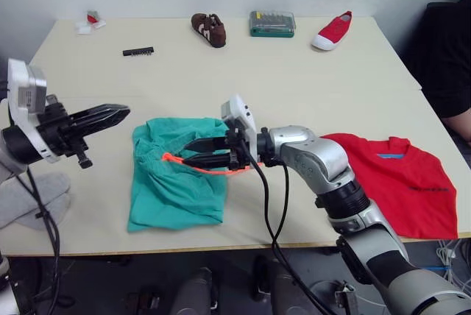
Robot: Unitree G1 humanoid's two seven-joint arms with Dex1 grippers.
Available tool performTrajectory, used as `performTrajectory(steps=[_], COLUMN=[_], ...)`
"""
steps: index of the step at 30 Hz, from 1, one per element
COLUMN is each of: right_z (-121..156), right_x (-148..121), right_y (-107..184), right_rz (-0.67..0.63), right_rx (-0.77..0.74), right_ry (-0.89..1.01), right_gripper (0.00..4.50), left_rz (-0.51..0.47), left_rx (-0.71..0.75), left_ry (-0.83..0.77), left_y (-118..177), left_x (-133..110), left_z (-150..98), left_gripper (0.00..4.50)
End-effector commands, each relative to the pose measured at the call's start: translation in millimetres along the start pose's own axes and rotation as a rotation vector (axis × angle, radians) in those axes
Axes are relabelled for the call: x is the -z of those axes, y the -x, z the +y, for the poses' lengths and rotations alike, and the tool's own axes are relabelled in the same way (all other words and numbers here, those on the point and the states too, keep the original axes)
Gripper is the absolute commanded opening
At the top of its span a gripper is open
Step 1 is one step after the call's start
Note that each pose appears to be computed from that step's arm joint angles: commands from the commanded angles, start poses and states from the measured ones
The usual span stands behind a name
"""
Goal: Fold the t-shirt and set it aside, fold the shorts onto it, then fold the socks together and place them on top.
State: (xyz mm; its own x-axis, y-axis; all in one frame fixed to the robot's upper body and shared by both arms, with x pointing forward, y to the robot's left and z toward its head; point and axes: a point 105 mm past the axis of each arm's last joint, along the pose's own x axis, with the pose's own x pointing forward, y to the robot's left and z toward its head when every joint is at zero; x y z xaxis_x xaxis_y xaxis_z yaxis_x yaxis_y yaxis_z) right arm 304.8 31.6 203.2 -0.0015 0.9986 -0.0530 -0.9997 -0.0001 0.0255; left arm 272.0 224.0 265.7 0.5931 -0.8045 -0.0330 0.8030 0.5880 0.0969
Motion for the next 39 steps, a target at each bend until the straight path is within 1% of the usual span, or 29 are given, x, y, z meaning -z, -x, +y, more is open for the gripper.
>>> performTrajectory(steps=[1,2,4,6,7,9,11,12,14,17,19,21,22,24,26,29,31,32,33,34,36,39], right_z=[-13,-17,-26,-35,-39,-42,-50,-55,-66,-77,-88,-101,-107,-112,-112,-98,-83,-77,-64,-52,-32,-16], right_x=[-5,-2,4,14,19,23,34,38,48,60,66,67,64,53,44,21,9,5,2,2,7,28], right_y=[2,1,0,-1,-3,-5,-12,-14,-13,-6,2,12,17,24,26,18,11,9,3,-2,-9,-15], right_rz=[0.001,0.016,0.056,0.111,0.137,0.158,0.196,0.204,0.232,0.275,0.304,0.315,0.303,0.261,0.230,0.162,0.106,0.088,0.061,0.052,0.066,0.136], right_rx=[0.094,0.122,0.176,0.218,0.234,0.247,0.283,0.313,0.364,0.410,0.467,0.545,0.580,0.608,0.605,0.520,0.446,0.422,0.366,0.309,0.226,0.148], right_ry=[0.082,0.100,0.149,0.212,0.237,0.261,0.291,0.278,0.263,0.266,0.283,0.306,0.316,0.336,0.354,0.416,0.411,0.403,0.388,0.379,0.375,0.370], right_gripper=[0.46,0.04,0.04,0.04,0.04,0.04,0.04,0.04,0.04,0.04,0.04,0.04,0.04,0.04,0.04,0.04,0.04,0.04,0.04,0.04,0.04,0.04], left_rz=[0.111,0.159,0.243,0.302,0.327,0.350,0.390,0.405,0.433,0.462,0.482,0.492,0.491,0.478,0.463,0.374,0.316,0.300,0.254,0.215,0.173,0.170], left_rx=[0.125,0.160,0.211,0.231,0.229,0.227,0.152,0.118,0.101,0.084,0.049,0.012,-0.011,-0.047,-0.064,-0.019,0.020,0.032,0.057,0.076,0.102,0.131], left_ry=[-0.027,-0.044,-0.073,-0.095,-0.106,-0.122,-0.118,-0.108,-0.071,-0.045,-0.029,-0.004,0.011,0.040,0.058,0.075,0.077,0.079,0.082,0.083,0.080,0.066], left_y=[-20,-26,-36,-43,-46,-47,-46,-45,-35,-22,-12,-2,4,13,17,14,8,5,-2,-11,-23,-41], left_x=[24,34,56,74,82,89,108,119,135,147,155,162,164,164,161,131,110,104,89,77,61,60], left_z=[-20,-26,-32,-33,-32,-30,-17,-11,-9,-9,-7,-5,-5,-6,-8,-14,-16,-17,-17,-15,-13,-9], left_gripper=[0.00,0.00,0.00,0.00,0.00,0.00,0.00,0.00,0.00,0.00,0.00,0.00,0.00,0.00,0.00,0.00,0.00,0.00,0.00,0.00,0.00,0.00])
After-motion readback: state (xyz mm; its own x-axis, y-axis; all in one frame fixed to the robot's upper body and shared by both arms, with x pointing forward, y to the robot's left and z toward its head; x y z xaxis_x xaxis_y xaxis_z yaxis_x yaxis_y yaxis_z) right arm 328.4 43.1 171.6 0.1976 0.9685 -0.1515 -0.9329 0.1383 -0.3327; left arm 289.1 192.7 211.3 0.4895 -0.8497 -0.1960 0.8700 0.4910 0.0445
